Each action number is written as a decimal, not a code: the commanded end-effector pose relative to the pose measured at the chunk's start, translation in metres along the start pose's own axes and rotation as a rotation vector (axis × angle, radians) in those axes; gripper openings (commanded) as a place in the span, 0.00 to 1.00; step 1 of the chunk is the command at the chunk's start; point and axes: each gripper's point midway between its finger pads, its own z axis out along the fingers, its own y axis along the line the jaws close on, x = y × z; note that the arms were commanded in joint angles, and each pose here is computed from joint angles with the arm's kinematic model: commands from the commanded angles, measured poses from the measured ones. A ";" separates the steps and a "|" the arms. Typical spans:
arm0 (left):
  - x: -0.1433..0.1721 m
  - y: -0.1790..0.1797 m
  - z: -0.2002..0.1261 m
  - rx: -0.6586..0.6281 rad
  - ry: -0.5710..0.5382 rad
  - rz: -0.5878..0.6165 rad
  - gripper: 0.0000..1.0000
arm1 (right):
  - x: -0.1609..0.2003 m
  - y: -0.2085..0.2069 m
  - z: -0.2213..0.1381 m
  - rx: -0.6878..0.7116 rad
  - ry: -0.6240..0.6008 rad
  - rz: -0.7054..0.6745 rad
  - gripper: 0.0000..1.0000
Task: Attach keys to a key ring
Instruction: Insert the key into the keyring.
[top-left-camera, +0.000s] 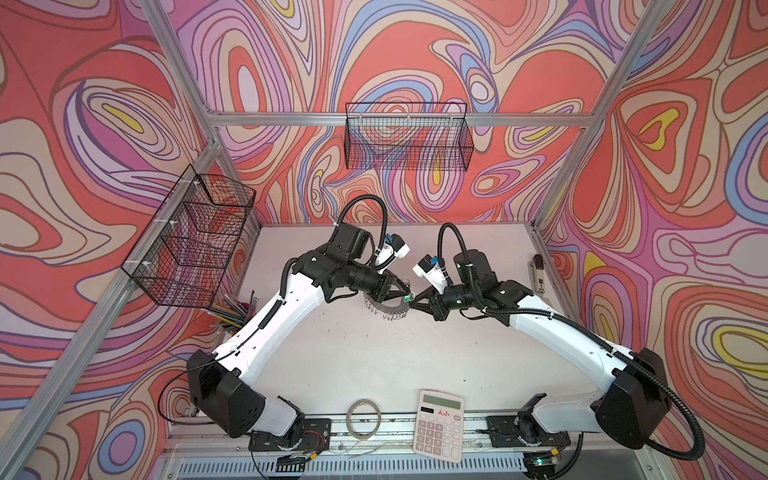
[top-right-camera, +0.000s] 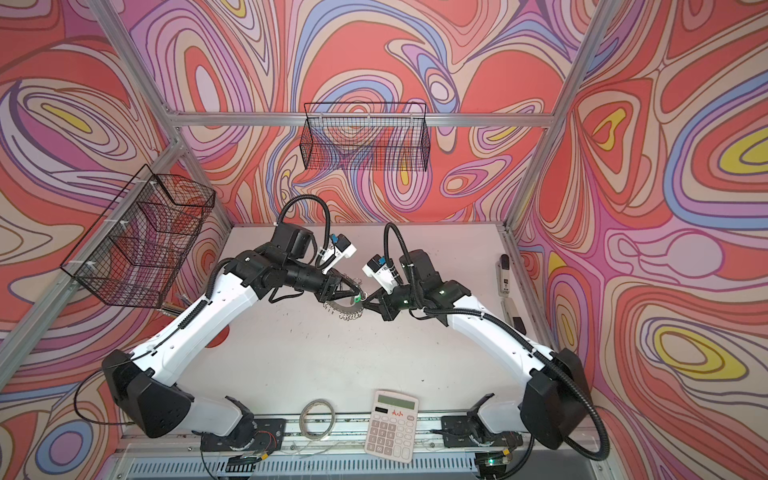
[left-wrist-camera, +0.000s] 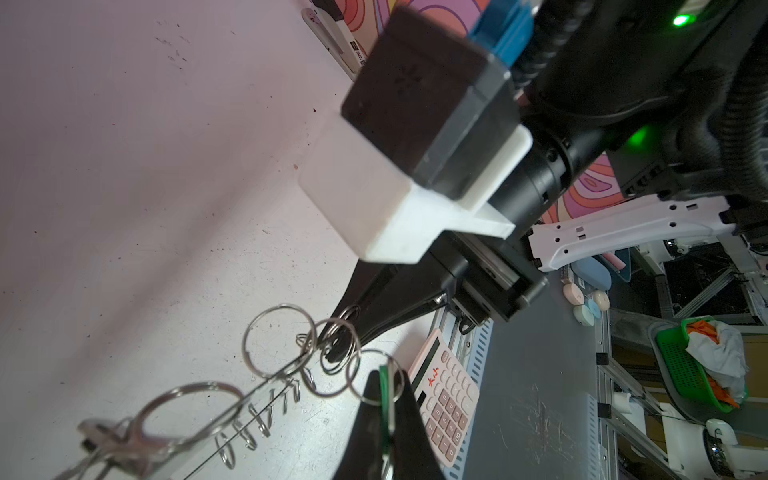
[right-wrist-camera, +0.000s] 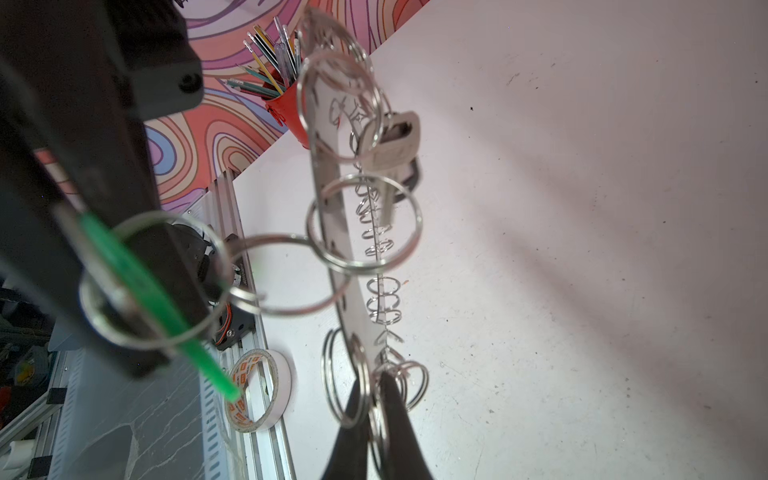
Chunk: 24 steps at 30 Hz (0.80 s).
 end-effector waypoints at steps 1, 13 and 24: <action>-0.006 -0.004 -0.005 0.024 -0.014 0.002 0.00 | -0.021 0.011 -0.013 0.000 -0.064 -0.065 0.00; -0.008 -0.003 -0.007 0.041 -0.017 0.003 0.00 | -0.022 0.000 -0.027 0.122 -0.060 -0.116 0.64; -0.012 -0.007 -0.009 0.056 -0.030 0.003 0.00 | -0.014 0.001 -0.016 0.072 -0.032 -0.088 0.44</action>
